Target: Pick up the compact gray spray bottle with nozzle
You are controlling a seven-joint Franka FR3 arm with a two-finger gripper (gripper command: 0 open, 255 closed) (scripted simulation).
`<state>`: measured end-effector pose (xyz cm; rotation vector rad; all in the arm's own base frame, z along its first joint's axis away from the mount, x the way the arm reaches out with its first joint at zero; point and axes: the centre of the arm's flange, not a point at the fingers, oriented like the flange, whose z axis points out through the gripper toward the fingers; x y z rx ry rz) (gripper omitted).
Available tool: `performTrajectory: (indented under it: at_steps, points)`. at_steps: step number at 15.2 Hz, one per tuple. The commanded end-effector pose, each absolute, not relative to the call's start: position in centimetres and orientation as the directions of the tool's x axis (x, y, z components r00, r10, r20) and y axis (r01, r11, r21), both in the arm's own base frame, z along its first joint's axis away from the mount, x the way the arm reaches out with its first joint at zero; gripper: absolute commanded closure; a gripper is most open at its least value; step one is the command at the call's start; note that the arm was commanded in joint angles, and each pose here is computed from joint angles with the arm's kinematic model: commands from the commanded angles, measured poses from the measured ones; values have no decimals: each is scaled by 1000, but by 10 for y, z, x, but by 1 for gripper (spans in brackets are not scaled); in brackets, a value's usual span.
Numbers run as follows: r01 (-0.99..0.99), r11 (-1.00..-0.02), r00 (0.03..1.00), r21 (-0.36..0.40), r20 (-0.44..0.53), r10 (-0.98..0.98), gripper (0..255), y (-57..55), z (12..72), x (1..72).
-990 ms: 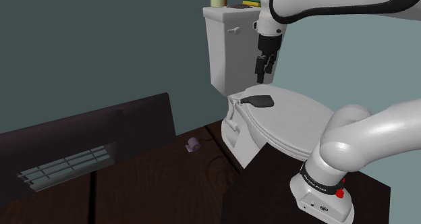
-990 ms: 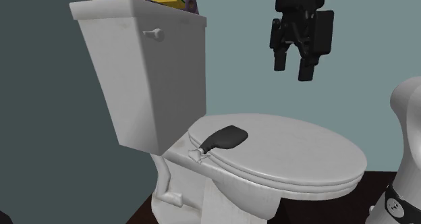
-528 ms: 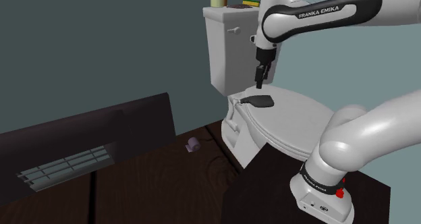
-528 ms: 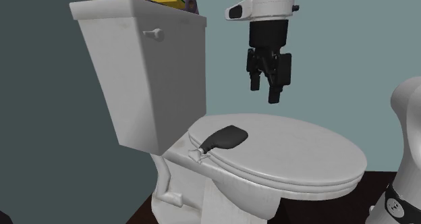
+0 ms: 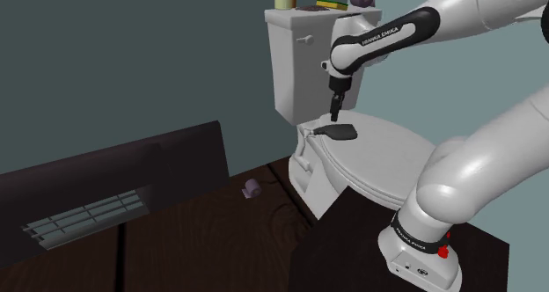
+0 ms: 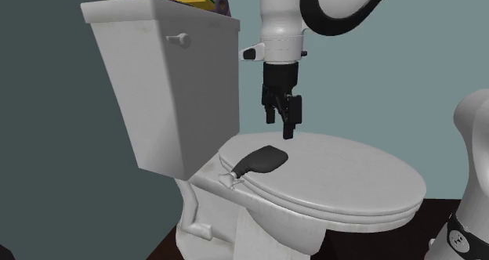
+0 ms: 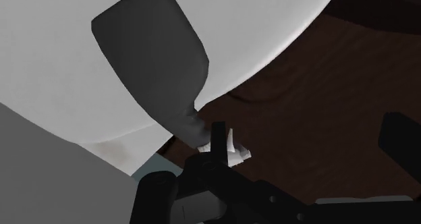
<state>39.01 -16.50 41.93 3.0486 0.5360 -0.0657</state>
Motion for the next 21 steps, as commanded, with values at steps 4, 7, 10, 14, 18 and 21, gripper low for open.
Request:
performTrajectory:
  at_steps: [4, 7, 10, 14, 18, 21]
  points:
    - [408, -912, 913, 46, -49, 406, 0, -198, 370, 420]
    - [446, -894, 895, 49, -49, 443, 0, -219, 343, 439]
    - [482, -874, 876, 53, -49, 480, 0, -238, 317, 460]
    - [506, -860, 862, 56, -49, 504, 0, -251, 294, 474]
    - [506, -860, 862, 56, -49, 504, 0, -251, 273, 474]
    - [506, -860, 862, 56, -49, 504, 0, -251, 259, 474]
